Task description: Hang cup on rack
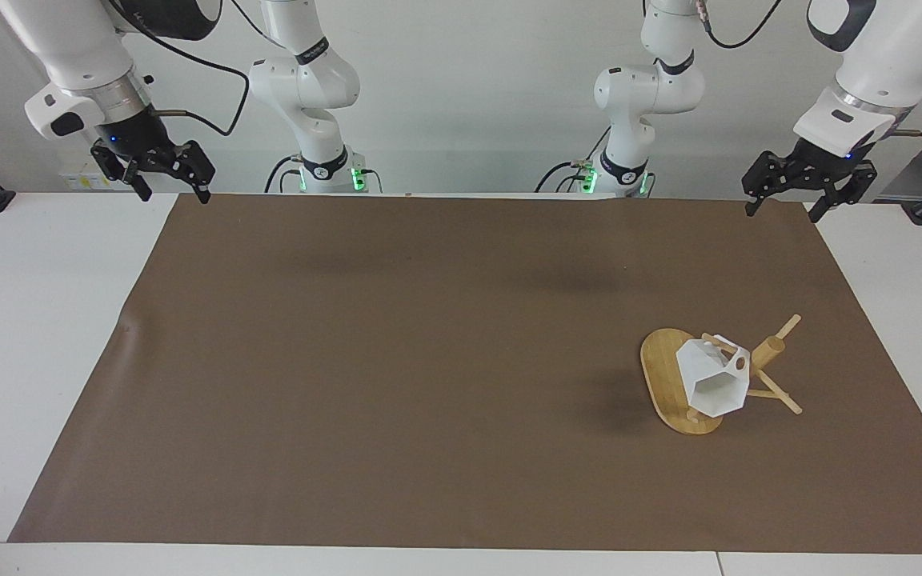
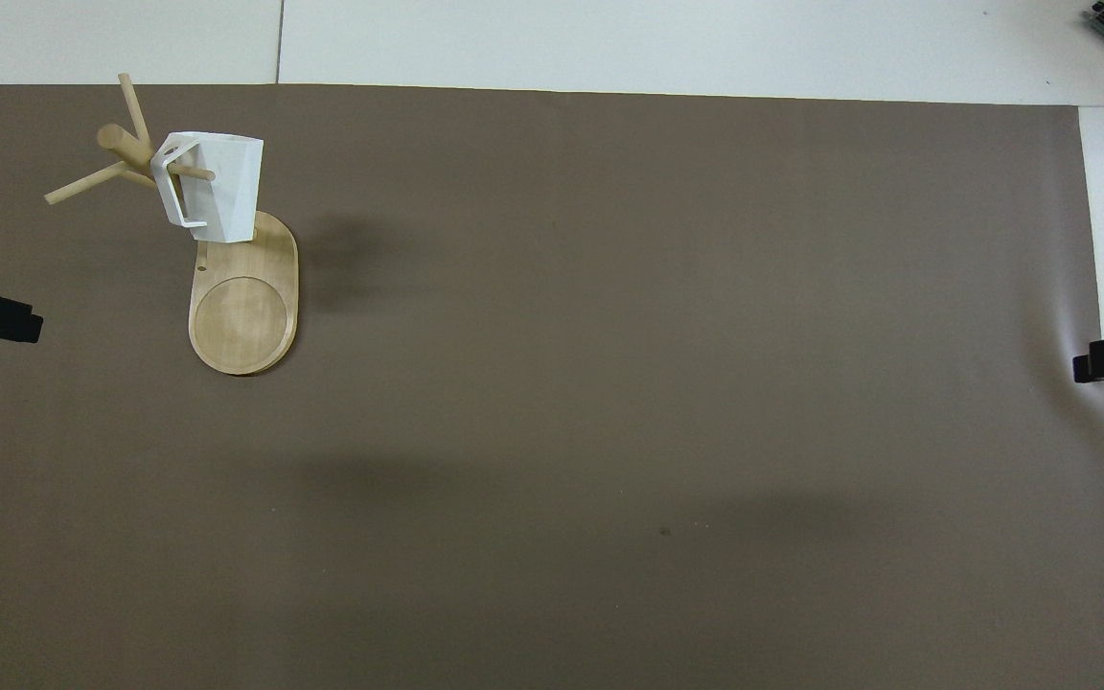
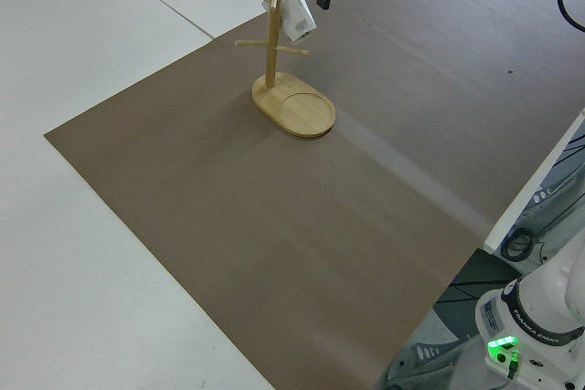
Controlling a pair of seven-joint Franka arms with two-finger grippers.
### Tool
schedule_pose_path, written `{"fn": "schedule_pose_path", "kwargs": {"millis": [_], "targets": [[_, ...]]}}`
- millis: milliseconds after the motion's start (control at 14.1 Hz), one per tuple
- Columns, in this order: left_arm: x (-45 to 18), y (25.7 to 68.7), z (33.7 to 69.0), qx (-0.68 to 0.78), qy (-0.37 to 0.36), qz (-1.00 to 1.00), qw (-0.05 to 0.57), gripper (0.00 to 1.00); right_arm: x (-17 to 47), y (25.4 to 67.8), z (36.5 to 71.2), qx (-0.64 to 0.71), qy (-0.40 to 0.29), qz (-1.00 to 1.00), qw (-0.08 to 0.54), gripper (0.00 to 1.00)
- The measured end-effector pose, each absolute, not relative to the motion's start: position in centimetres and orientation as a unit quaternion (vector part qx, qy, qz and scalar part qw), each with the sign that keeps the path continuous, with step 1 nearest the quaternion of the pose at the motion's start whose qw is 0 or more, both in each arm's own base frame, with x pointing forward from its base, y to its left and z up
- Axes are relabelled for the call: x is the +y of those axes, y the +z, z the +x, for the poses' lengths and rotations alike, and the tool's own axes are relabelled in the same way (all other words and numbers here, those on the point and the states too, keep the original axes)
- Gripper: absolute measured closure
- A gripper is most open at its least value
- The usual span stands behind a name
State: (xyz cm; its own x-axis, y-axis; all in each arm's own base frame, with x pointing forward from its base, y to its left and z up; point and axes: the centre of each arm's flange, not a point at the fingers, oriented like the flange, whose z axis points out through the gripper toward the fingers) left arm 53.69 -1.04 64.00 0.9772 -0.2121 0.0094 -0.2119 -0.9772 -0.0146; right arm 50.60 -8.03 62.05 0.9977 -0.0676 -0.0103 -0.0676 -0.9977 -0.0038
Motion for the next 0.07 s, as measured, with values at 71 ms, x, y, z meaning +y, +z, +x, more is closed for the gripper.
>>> {"fn": "schedule_pose_path", "kwargs": {"millis": [71], "targets": [[-1.05,64.00,53.69,0.107,-0.006,-0.994,0.007,0.00,-8.03,62.05,50.60,0.034,0.005,-0.999,0.002,0.00]]}}
